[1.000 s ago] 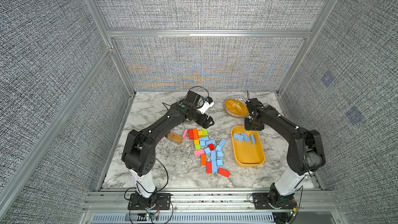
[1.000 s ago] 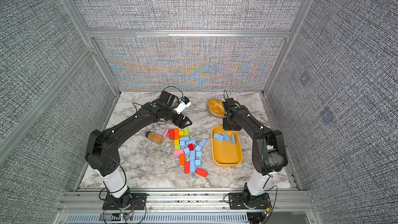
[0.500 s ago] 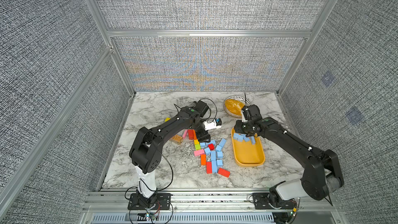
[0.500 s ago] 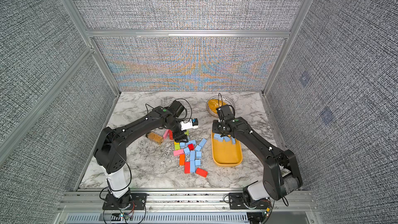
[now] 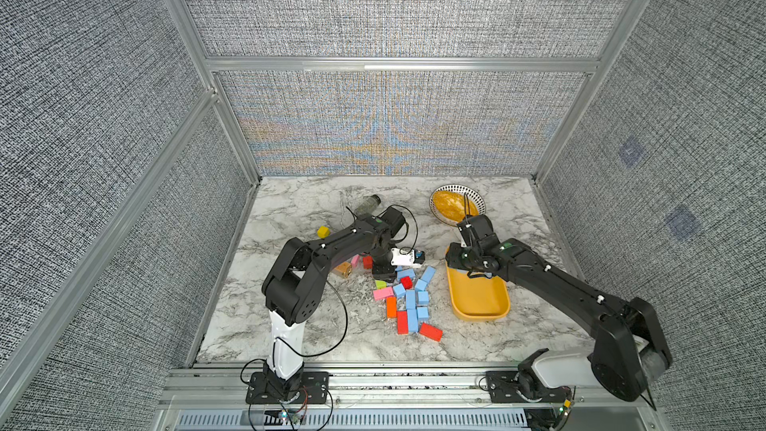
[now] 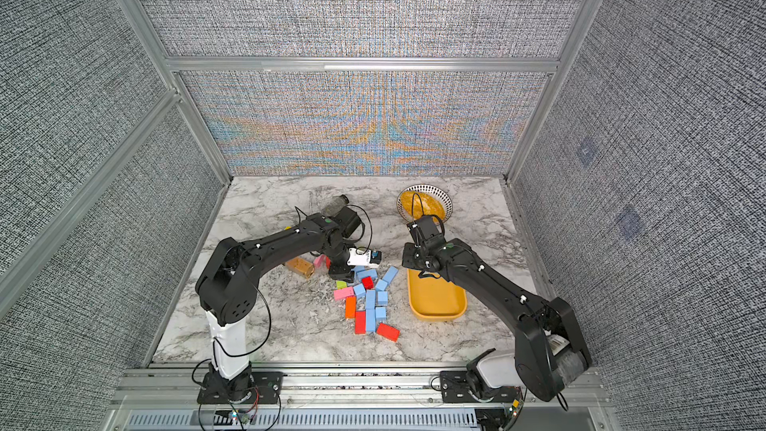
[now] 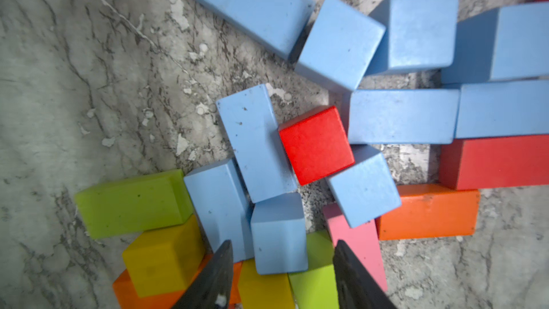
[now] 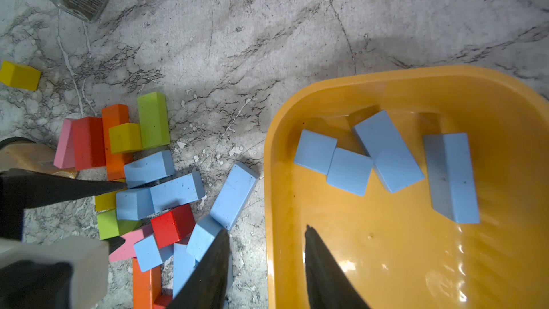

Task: Pick out the blue building blocks
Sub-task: Pick up the building block from the center of the board.

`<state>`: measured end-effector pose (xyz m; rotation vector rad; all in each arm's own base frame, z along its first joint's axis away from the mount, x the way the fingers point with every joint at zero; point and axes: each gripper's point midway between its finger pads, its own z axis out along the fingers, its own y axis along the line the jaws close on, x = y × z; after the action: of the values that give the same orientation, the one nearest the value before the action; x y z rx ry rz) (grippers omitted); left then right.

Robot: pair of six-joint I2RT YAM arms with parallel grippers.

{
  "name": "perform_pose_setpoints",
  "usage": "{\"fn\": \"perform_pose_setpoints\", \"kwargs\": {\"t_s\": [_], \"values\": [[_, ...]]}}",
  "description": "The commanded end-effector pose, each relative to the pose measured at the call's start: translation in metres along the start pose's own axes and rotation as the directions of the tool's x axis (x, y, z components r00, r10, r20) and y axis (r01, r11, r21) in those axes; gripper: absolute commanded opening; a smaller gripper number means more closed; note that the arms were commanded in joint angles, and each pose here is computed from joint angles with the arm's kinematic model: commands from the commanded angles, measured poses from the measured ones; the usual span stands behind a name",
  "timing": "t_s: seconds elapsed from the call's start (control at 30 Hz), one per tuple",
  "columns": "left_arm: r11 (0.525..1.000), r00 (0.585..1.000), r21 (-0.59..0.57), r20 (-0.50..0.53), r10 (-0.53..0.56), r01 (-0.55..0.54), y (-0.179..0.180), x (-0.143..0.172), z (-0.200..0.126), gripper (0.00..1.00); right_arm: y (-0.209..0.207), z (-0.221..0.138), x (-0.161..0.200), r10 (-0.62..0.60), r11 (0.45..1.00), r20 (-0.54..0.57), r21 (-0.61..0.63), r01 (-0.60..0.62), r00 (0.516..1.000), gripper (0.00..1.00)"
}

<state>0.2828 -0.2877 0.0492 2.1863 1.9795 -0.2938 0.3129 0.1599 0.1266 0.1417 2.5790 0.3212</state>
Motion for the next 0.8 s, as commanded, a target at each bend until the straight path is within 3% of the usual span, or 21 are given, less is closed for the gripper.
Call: {"fn": "perform_pose_setpoints", "kwargs": {"t_s": [0.0,0.27,0.6,0.77], "values": [[1.000,1.000,-0.007,-0.011,0.025,-0.025,0.001,0.001,0.005,0.54,-0.006,-0.004,-0.001,0.032,0.999,0.025,0.020,-0.033,0.999,0.44],[1.000,0.999,0.007,-0.028,0.031,-0.030,-0.005,0.006,0.016,0.51,-0.015,-0.011,0.007,0.066,0.997,0.040,0.030,-0.068,0.997,0.44],[0.998,0.998,-0.042,0.013,0.054,-0.053,0.001,-0.001,0.009,0.30,-0.010,-0.025,-0.001,0.096,0.995,0.089,-0.012,-0.096,0.991,0.43],[0.995,0.994,-0.089,0.091,0.059,-0.051,0.004,-0.018,-0.015,0.23,0.010,-0.040,-0.013,0.108,0.987,0.145,-0.137,-0.088,0.984,0.44]]}}
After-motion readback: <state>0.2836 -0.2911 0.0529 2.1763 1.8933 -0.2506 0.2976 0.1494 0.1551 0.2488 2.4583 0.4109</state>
